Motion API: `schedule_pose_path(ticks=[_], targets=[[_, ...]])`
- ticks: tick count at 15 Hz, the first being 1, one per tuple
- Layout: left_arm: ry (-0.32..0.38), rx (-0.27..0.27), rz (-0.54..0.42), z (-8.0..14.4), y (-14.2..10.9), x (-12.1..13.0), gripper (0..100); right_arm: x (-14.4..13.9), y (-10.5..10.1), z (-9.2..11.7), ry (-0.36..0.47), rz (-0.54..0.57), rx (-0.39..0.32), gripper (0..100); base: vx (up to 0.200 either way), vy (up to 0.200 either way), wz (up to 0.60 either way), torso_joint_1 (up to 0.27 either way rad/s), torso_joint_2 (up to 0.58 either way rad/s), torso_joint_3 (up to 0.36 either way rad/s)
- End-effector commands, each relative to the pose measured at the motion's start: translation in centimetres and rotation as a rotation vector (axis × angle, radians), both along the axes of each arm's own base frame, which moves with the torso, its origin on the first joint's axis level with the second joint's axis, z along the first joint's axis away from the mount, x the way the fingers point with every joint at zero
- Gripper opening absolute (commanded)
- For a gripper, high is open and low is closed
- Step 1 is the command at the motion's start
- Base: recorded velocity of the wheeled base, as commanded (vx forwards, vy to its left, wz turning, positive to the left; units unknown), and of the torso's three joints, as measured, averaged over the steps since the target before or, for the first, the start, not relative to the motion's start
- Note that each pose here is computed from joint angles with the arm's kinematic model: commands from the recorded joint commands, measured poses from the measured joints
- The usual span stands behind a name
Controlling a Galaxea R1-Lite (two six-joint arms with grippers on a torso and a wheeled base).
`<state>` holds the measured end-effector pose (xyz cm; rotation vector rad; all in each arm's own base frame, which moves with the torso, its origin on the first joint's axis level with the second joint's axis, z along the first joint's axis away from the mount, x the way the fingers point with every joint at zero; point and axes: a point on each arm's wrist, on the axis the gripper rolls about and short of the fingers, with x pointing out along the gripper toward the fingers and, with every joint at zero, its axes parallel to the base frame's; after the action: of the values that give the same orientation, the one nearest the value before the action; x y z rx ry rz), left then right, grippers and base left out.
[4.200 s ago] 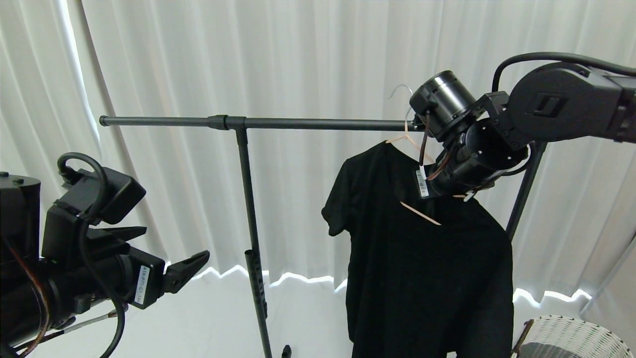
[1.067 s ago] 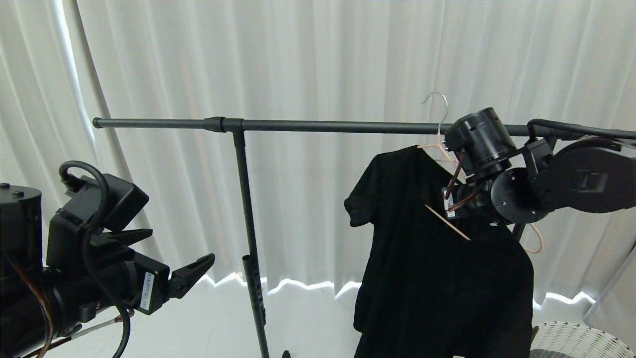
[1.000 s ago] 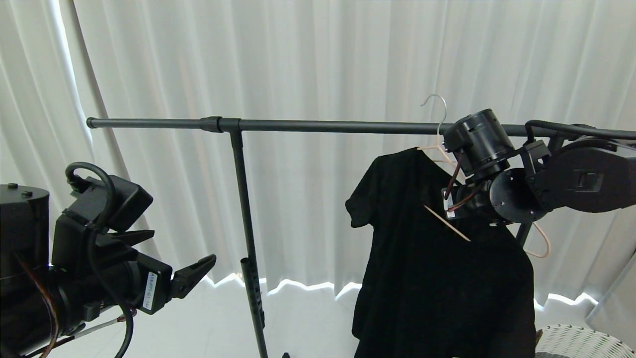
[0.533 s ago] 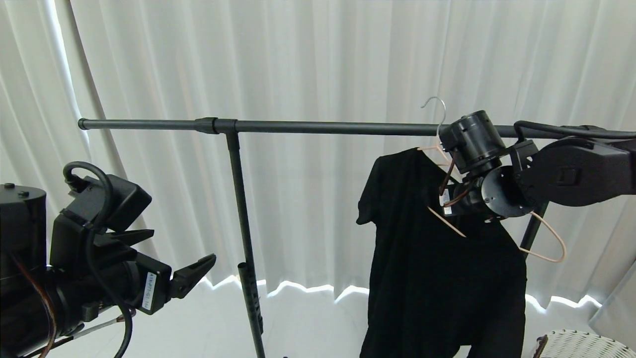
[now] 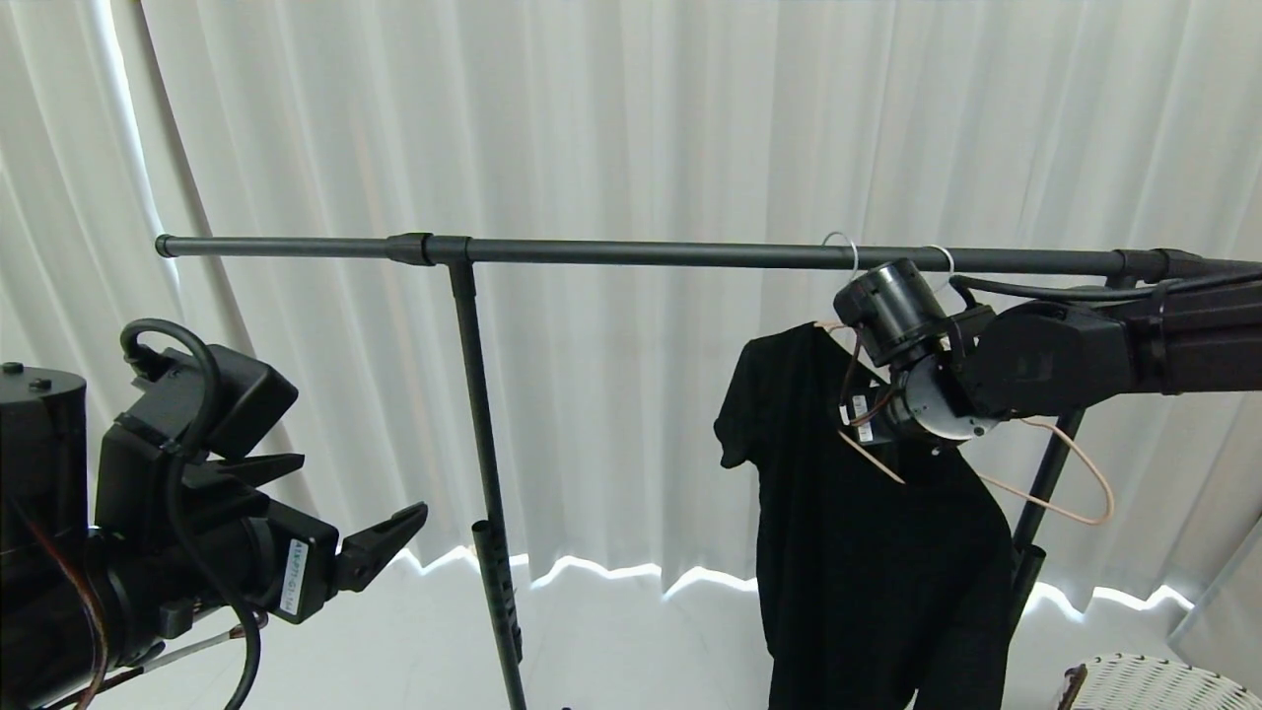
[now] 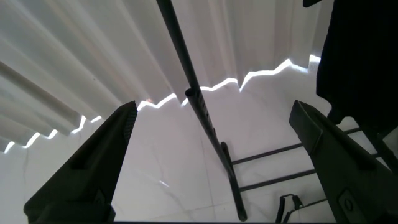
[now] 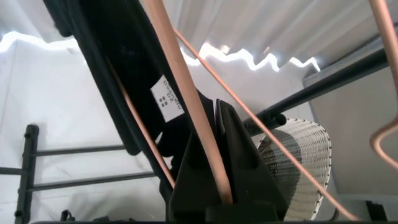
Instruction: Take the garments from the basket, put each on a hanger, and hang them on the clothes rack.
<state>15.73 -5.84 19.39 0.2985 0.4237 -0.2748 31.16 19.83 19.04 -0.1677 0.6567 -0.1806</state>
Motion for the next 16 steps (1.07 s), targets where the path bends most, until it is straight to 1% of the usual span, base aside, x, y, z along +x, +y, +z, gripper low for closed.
schedule_pose_path(ticks=[1,4,5,6,7,9,10,11,12,13,14,16], targets=[[0.002,0.001,0.001,-0.1,0.0,0.0,100,0.2,0.1,-0.4,0.009,-0.002,-0.006,0,0.0,0.0,0.0,0.0,0.0,0.0],[0.002,0.0,0.0,-0.1,0.0,0.0,100,0.2,0.1,-0.3,0.006,-0.003,-0.003,0,0.0,0.0,0.0,0.0,0.0,0.0],[0.0,0.0,0.002,0.0,0.0,0.0,100,0.2,0.1,-0.2,0.002,-0.004,0.002,100,0.0,0.0,0.0,0.0,0.0,0.0],[-0.001,0.0,0.006,0.0,0.1,0.0,100,-0.1,0.0,0.3,-0.012,-0.005,0.013,100,0.0,0.0,0.0,0.0,0.0,0.0],[-0.003,-0.001,0.023,0.0,0.3,0.1,100,-1.0,-0.1,1.6,-0.037,0.004,0.034,100,0.0,0.0,0.0,0.0,0.0,0.0],[-0.002,0.005,0.075,-0.1,1.3,0.3,100,-3.7,-1.1,5.2,-0.086,0.033,0.063,100,0.0,0.0,0.0,0.0,0.0,0.0],[-0.01,0.004,0.089,-0.1,1.4,0.4,100,-5.9,-1.9,7.6,-0.111,0.07,0.063,100,0.0,0.0,0.0,0.0,0.0,0.0],[-0.015,0.002,0.101,-0.2,1.6,0.4,100,-7.6,-3.1,8.9,-0.1,0.09,0.037,100,0.0,0.0,0.0,0.0,0.0,0.0],[-0.029,0.0,0.123,-0.1,2.0,0.6,100,-8.9,-4.1,10.0,-0.109,0.093,0.039,100,0.0,0.0,0.0,0.0,0.0,0.0],[-0.043,-0.001,0.151,0.0,2.5,0.8,100,-9.6,-4.8,11.0,-0.136,0.093,0.053,100,0.0,0.0,0.0,0.0,0.0,0.0],[-0.048,0.004,0.173,0.0,2.9,0.9,100,-10.0,-5.6,11.6,-0.152,0.092,0.046,100,0.0,0.0,0.0,0.0,0.0,0.0],[-0.045,0.004,0.175,-0.1,2.9,0.8,100,-10.0,-6.5,11.9,-0.15,0.105,-0.006,100,-0.2,0.0,0.0,0.0,0.0,0.007]])
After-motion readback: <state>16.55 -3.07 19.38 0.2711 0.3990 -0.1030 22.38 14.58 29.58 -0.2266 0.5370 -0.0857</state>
